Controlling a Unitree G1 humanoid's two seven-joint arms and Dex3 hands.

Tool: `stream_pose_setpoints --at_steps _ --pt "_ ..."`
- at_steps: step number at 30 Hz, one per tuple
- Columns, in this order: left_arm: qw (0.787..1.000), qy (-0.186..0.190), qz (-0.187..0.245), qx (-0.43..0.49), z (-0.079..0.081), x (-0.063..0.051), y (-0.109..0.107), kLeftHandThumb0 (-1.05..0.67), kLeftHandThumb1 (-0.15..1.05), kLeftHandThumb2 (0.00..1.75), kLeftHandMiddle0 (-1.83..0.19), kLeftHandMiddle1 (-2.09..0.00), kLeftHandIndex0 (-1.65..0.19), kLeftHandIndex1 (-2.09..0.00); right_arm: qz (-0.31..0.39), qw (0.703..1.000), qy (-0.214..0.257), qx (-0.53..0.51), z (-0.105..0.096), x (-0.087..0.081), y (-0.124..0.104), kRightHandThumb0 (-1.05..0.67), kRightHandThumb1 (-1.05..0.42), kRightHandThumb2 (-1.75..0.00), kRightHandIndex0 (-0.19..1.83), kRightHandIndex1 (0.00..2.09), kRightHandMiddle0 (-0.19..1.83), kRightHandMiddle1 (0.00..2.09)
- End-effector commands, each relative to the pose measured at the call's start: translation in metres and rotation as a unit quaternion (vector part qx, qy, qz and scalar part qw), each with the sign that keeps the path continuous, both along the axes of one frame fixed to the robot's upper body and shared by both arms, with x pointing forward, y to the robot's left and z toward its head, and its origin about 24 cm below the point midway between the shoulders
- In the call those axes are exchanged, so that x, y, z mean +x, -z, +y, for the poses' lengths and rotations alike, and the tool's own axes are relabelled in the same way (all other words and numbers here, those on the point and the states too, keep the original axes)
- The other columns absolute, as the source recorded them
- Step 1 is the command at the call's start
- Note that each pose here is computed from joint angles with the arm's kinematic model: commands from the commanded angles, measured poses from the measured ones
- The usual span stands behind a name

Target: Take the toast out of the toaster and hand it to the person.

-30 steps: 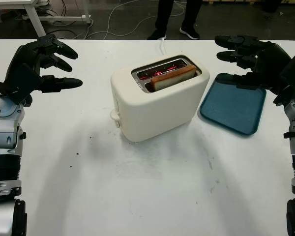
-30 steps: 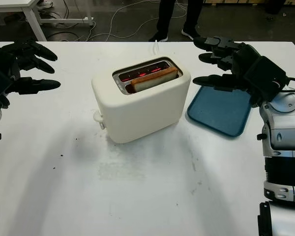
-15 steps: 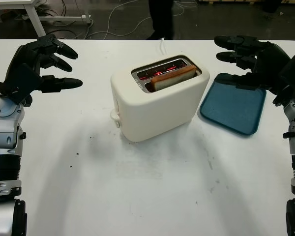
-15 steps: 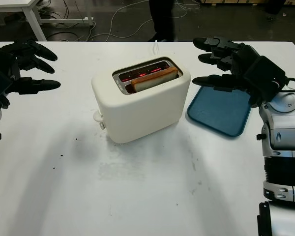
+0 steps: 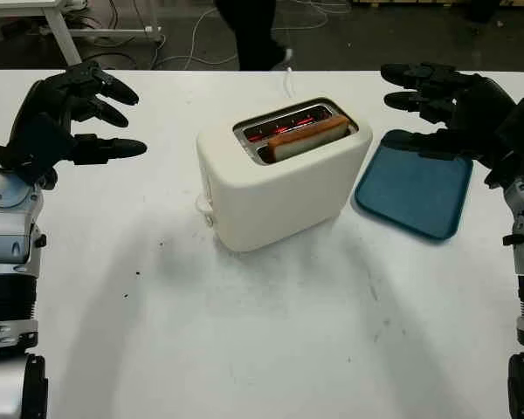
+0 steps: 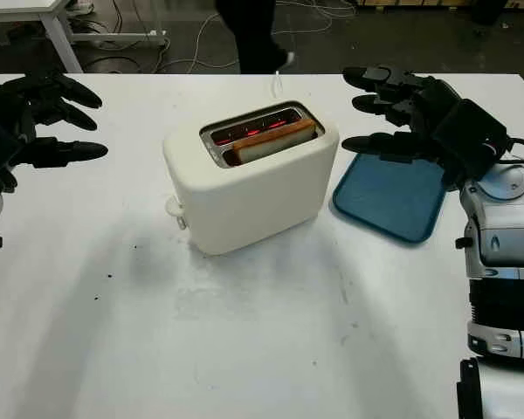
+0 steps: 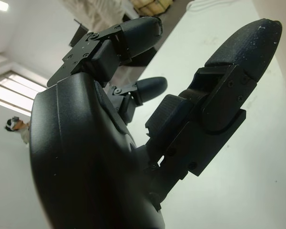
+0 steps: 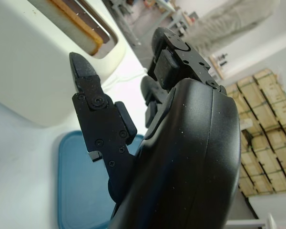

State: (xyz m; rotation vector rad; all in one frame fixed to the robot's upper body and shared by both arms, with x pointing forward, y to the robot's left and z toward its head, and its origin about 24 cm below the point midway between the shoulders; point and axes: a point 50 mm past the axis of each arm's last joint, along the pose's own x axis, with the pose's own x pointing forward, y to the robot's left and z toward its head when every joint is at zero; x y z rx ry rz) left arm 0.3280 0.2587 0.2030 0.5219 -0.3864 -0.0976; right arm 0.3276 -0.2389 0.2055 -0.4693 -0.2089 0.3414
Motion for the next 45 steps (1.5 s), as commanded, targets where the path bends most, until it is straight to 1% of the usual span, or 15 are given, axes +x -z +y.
stream_pose_setpoints --at_steps 1,45 --pt "1.000 0.002 -0.004 -0.004 0.0005 0.0000 -0.0003 -1.05 0.54 0.00 -0.50 -1.30 -0.55 -1.14 -0.005 1.000 -0.004 0.003 0.0019 -0.0006 -0.0010 -0.22 -0.79 0.00 0.17 0.54 0.46 0.01" --pt "1.000 0.000 -0.004 0.002 -0.0001 0.0004 -0.0012 -1.05 0.55 0.00 -0.51 -1.29 -0.56 -1.13 0.001 1.000 -0.009 0.010 0.0022 0.0006 0.0005 -0.24 -0.79 0.00 0.13 0.57 0.45 0.00"
